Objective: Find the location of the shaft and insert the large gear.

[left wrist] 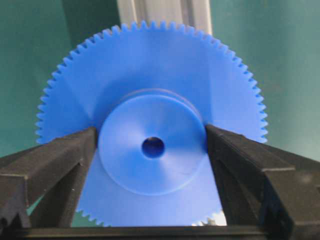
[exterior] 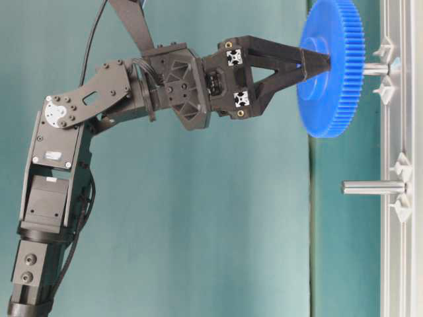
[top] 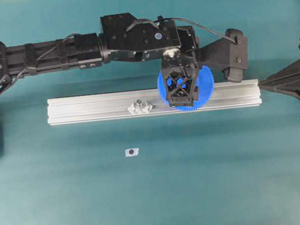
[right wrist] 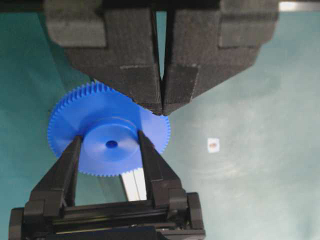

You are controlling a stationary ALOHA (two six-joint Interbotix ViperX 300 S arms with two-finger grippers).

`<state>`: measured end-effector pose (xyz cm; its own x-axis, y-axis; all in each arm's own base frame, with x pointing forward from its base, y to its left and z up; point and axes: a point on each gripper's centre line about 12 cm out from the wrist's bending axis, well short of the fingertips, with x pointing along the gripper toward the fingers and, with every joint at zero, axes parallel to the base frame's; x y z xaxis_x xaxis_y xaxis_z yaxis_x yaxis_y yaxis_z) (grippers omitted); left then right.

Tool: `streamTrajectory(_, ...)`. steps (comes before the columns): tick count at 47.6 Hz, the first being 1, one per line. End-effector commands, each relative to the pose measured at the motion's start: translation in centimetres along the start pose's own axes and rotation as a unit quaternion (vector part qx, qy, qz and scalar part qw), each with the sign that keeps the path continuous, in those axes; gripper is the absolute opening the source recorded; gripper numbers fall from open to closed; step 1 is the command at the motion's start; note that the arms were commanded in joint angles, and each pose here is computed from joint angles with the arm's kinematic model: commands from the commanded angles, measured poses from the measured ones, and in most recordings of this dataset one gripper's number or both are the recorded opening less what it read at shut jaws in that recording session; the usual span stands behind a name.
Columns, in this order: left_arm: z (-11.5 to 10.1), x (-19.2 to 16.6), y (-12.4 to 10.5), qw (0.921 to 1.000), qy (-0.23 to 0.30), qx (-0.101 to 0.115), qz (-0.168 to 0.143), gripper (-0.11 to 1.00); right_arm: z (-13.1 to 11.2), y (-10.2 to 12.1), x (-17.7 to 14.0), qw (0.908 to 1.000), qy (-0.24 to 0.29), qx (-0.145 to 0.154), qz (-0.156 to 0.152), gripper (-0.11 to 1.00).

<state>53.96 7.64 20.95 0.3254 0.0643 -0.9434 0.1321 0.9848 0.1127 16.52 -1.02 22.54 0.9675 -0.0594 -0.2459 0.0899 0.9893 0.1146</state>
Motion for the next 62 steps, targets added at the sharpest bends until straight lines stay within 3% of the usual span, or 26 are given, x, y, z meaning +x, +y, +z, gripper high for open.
streamTrajectory(1,0.7,-2.0,0.5,0.9997,-0.023,-0.001,0.010,0.88,0.3,0.0,0.1,1.0000,-0.003,0.005,0.000,0.00)
streamTrajectory(23,0.6,-3.4,0.1,0.9999,-0.016,-0.001,0.007,0.88,0.3,0.0,0.1,1.0000,-0.003,0.006,0.000,0.00)
streamTrajectory(36,1.9,-5.2,0.6,0.9989,-0.044,0.002,0.015,0.88,0.4,0.0,0.1,1.0000,-0.004,0.006,0.000,0.00)
streamTrajectory(62,3.2,-5.8,0.4,0.9994,-0.034,0.005,0.011,0.88,0.3,0.0,0.1,1.0000,-0.003,0.006,0.000,0.00)
